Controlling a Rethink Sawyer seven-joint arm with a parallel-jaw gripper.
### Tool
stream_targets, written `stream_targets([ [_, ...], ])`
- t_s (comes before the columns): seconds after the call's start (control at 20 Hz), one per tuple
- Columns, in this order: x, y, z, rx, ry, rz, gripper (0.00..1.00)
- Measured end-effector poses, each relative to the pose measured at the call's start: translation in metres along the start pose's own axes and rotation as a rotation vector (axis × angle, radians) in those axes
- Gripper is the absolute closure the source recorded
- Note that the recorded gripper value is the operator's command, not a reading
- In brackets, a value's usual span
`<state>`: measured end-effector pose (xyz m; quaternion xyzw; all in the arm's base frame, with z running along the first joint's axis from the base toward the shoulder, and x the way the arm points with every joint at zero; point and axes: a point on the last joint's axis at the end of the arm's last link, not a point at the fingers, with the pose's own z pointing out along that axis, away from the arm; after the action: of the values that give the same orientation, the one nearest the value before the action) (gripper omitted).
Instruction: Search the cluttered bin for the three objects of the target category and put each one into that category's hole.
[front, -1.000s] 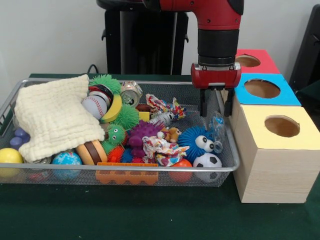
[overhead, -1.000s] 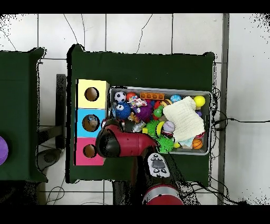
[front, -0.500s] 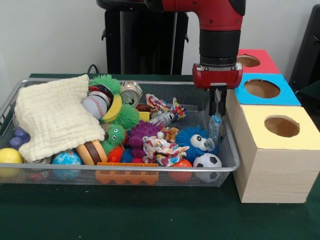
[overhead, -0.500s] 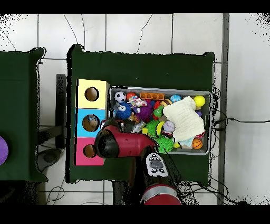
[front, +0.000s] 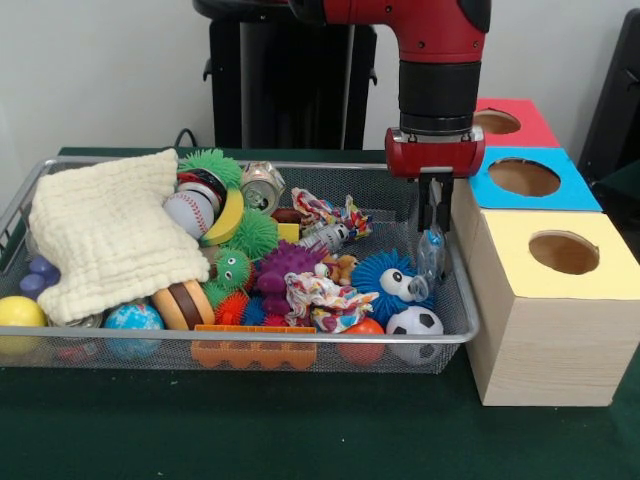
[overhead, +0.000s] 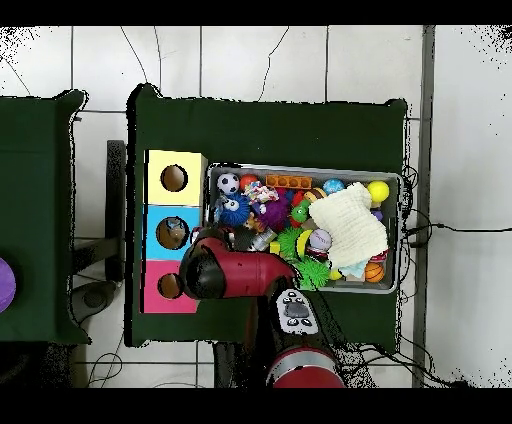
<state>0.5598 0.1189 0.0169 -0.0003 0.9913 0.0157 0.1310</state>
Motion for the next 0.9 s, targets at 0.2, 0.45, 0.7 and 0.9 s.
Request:
stream_targets([
  [0.2,0.0,-0.001,0.0,0.0,0.0,0.002,1.0],
  [0.45,-0.007,-0.002,-0.008,-0.001,-0.001,0.003,1.0],
  [0.7,-0.012,-0.003,-0.026,0.002,0.056,0.007,1.0],
  [0.9,-0.015,-0.005,-0.042,0.003,0.113,0.019,1.0],
])
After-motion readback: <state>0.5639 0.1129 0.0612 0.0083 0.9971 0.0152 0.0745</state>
